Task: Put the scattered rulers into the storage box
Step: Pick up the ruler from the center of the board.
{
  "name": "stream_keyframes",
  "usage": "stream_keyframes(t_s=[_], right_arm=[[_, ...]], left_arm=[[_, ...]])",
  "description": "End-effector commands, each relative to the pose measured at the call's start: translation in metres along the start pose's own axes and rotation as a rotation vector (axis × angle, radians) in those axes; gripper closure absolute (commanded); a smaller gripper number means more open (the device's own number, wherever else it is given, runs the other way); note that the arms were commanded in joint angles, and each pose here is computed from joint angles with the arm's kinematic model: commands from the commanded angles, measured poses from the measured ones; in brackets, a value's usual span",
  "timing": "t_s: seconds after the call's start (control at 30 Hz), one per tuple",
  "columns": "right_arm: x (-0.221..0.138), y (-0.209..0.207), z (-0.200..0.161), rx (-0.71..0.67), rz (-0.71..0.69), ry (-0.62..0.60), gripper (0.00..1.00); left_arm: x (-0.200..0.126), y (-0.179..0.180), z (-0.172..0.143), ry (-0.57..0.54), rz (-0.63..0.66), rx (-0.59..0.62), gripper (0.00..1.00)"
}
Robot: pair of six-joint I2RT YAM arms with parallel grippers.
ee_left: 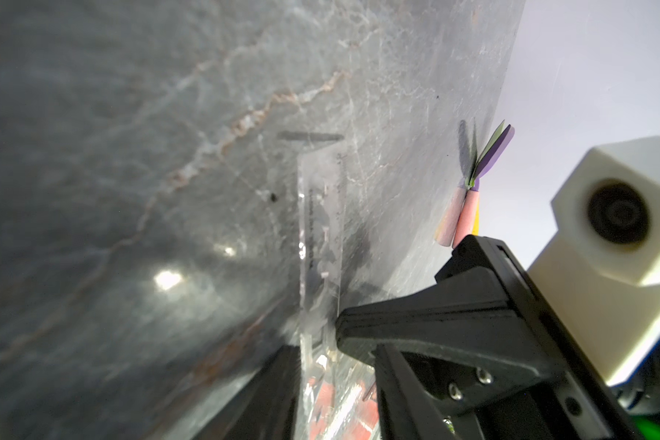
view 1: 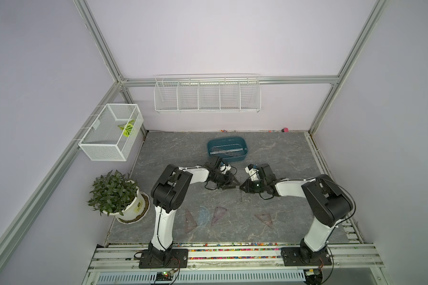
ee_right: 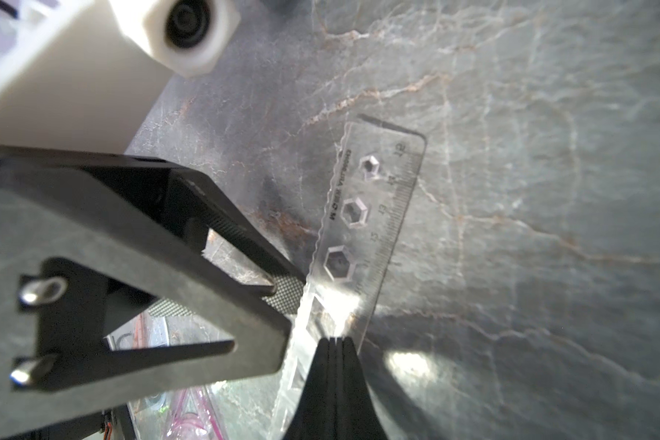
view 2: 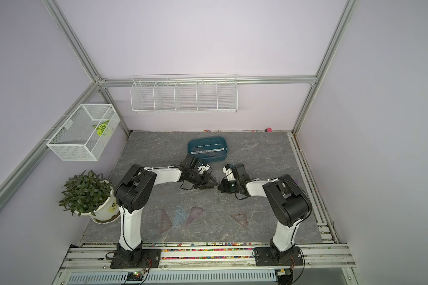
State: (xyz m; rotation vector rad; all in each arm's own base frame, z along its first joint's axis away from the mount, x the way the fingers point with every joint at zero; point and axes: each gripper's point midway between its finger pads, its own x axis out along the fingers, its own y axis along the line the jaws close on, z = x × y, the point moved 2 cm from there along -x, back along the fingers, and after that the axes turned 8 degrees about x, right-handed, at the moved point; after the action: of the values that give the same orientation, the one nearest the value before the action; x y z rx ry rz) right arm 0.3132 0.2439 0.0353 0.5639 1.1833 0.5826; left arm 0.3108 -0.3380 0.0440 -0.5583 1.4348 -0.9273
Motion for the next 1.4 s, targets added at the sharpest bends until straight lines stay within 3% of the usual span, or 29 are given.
stream_keyframes(t_s=[0.0,0.67,0.8,0.9,1.0,1.13,1.2,1.37], right_arm=[[0.011,-0.042,-0.036,0.087,-0.125,0.103,0.96],[0.021,-0.054,-0.043,0.122,-0.108,0.115,0.97],[0.015,-0.043,-0.036,0.133,-0.055,0.102,0.97],[-0.005,-0.014,-0.012,0.121,0.029,0.050,0.92],[-0.025,0.006,0.004,0.078,0.018,0.011,0.82],[-0.033,0.003,0.008,0.081,-0.068,0.010,0.74],[-0.034,0.000,0.007,0.066,-0.138,0.014,0.65],[-0.034,-0.003,0.005,-0.001,-0.381,0.040,0.50]], left_arm=[[0.017,0.064,-0.026,0.063,0.189,-0.146,0.61],[0.033,0.044,-0.029,0.109,0.173,-0.066,1.00],[0.033,0.045,-0.030,0.111,0.177,-0.064,1.00],[0.032,0.045,-0.030,0.108,0.181,-0.063,1.00],[0.031,0.045,-0.030,0.104,0.185,-0.067,1.00],[0.017,0.040,-0.022,0.054,0.224,-0.053,1.00],[0.003,0.035,-0.015,0.009,0.256,-0.038,0.99],[-0.033,0.033,-0.005,-0.096,0.341,-0.024,0.76]])
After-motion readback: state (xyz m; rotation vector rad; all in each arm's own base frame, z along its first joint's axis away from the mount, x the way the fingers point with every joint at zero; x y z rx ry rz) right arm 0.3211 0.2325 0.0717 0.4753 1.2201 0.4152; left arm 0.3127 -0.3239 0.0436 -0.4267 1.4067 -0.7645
